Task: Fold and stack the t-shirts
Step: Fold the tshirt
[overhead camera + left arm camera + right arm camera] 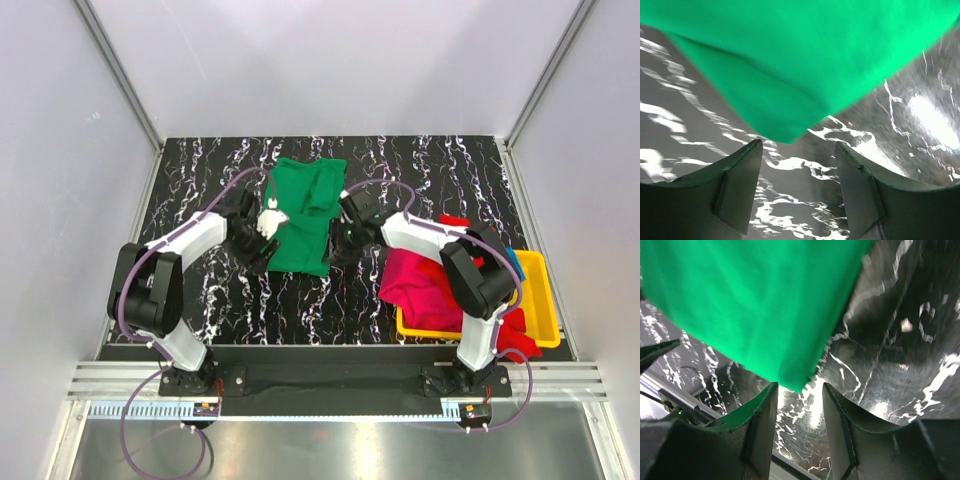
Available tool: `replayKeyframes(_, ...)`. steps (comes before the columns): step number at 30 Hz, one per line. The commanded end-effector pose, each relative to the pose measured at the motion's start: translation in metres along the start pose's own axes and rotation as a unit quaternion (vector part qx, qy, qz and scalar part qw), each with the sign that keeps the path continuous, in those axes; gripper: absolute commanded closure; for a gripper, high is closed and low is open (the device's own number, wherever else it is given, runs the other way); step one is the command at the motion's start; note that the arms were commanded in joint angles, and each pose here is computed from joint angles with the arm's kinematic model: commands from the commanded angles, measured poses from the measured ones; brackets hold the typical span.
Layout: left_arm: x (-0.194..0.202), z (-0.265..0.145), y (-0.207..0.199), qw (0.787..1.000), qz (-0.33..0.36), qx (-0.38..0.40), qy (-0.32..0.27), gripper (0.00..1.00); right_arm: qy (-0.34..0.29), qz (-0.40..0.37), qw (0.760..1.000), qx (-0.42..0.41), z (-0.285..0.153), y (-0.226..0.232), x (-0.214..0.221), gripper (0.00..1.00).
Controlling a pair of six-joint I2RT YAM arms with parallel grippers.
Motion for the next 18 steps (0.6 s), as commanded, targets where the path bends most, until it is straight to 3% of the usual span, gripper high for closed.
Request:
replayKeyframes(1, -0.005, -0.003, -0.011, 0.999, 0.017, 0.018, -0.031, 0.34, -0.030, 0.030, 0.998, -0.040, -0.004, 0.014, -0.002, 0.52)
replayKeyframes(7, 0.002, 0.006, 0.006, 0.999, 0.006, -0.032, -0.019, 0.34, -0.015, 0.028, 0.998, -0.062, 0.008, 0.028, 0.013, 0.53)
replayKeyframes(9, -0.005, 0.008, 0.008, 0.999, 0.003, -0.035, -0.032, 0.35, -0.013, 0.031, 0.998, -0.052, 0.016, 0.022, 0.016, 0.62)
replayKeyframes(12, -0.012, 0.011, 0.010, 0.998, 0.005, -0.033, -0.046, 0.51, -0.005, 0.035, 0.998, -0.053, 0.018, 0.021, 0.020, 0.79)
replayKeyframes(13, -0.013, 0.013, 0.011, 0.998, 0.007, -0.033, -0.049, 0.63, -0.005, 0.039, 0.998, -0.055, 0.018, 0.021, 0.020, 0.83)
replayKeyframes(16, -0.013, 0.017, 0.010, 0.999, 0.008, -0.026, -0.047, 0.83, -0.003, 0.039, 0.998, -0.045, 0.017, 0.015, 0.024, 0.96)
replayKeyframes(17, -0.014, 0.018, 0.010, 0.999, 0.007, -0.023, -0.047, 1.00, -0.008, 0.036, 0.999, -0.039, 0.015, 0.014, 0.022, 0.99)
replayKeyframes(18, -0.014, 0.018, 0.010, 0.999, 0.008, -0.023, -0.046, 1.00, -0.007, 0.029, 0.999, -0.033, 0.014, 0.012, 0.022, 1.00)
Point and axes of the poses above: each gripper's point midway between its finger pads, its own z axis out along the fingers, its own y axis along the line the jaws close on, x = y × z, the point moved 2 cm from there along -z, back along the fingers, and after that the axes turned 1 degree about -z, right-handed, at the moved point
